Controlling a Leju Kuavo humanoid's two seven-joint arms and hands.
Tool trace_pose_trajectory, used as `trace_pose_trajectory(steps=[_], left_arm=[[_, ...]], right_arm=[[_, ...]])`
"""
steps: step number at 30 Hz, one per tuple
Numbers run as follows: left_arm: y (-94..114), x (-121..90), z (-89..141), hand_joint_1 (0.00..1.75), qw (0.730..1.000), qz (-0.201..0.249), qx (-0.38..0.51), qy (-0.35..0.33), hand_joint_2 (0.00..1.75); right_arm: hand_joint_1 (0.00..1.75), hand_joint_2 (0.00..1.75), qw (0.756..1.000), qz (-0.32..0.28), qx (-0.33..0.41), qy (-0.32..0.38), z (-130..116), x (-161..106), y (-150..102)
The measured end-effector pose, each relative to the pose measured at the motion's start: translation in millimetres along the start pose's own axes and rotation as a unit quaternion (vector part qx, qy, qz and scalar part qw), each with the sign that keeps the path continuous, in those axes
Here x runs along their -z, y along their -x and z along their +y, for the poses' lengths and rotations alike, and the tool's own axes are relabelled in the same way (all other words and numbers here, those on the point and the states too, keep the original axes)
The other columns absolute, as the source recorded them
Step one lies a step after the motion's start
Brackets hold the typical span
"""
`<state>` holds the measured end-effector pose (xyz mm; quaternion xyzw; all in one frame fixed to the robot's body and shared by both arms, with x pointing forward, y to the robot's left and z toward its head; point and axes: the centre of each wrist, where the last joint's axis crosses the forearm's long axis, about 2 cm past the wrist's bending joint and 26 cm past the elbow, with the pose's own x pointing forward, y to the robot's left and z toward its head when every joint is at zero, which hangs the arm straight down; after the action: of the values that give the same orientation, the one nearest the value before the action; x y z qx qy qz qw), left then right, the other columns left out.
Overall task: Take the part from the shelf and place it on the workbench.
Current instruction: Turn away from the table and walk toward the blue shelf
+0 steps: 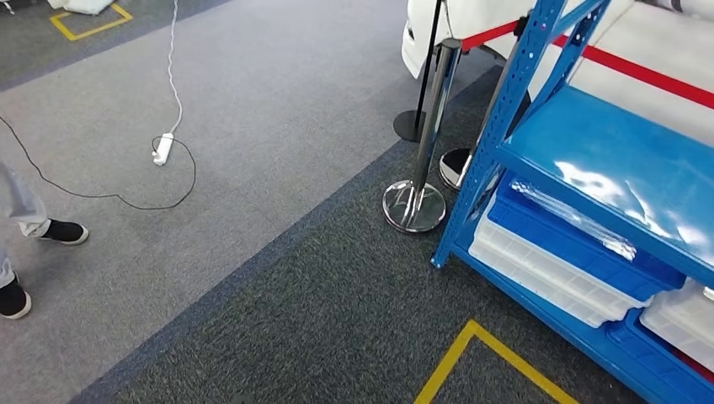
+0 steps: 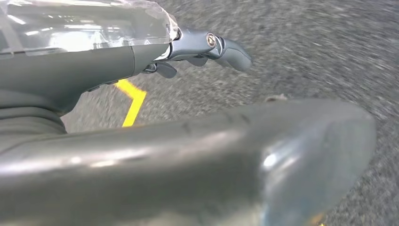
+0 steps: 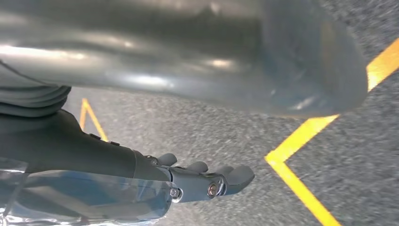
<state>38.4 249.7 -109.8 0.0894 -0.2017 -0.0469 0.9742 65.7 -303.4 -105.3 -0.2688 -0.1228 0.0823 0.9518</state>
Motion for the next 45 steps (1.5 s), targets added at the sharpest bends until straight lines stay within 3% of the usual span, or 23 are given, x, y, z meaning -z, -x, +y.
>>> trace_pose_trajectory(steps=[7,19,34,45], left_arm=[[-1.7,0.5,0.0,0.00,1.000,-0.023,0.012,0.008,0.00],[-0.7,-0.2,-1.4,0.00,1.000,0.006,0.004,0.002,0.00],[3.2,-0.9,-0.3,0.00,1.000,-0.011,-0.004,0.007,0.00],[7.6,-2.1,0.6,0.00,1.000,0.003,-0.002,0.004,0.00]], right_arm=[[0.00,0.00,1.000,-0.018,-0.011,0.002,0.3,0.2,-4.5],[0.00,0.00,1.000,0.023,-0.020,0.003,2.4,-1.5,6.1],[0.00,0.00,1.000,0.009,-0.009,-0.006,3.9,-2.4,10.2],[0.00,0.00,1.000,0.007,-0.010,-0.008,4.7,-2.7,6.6]])
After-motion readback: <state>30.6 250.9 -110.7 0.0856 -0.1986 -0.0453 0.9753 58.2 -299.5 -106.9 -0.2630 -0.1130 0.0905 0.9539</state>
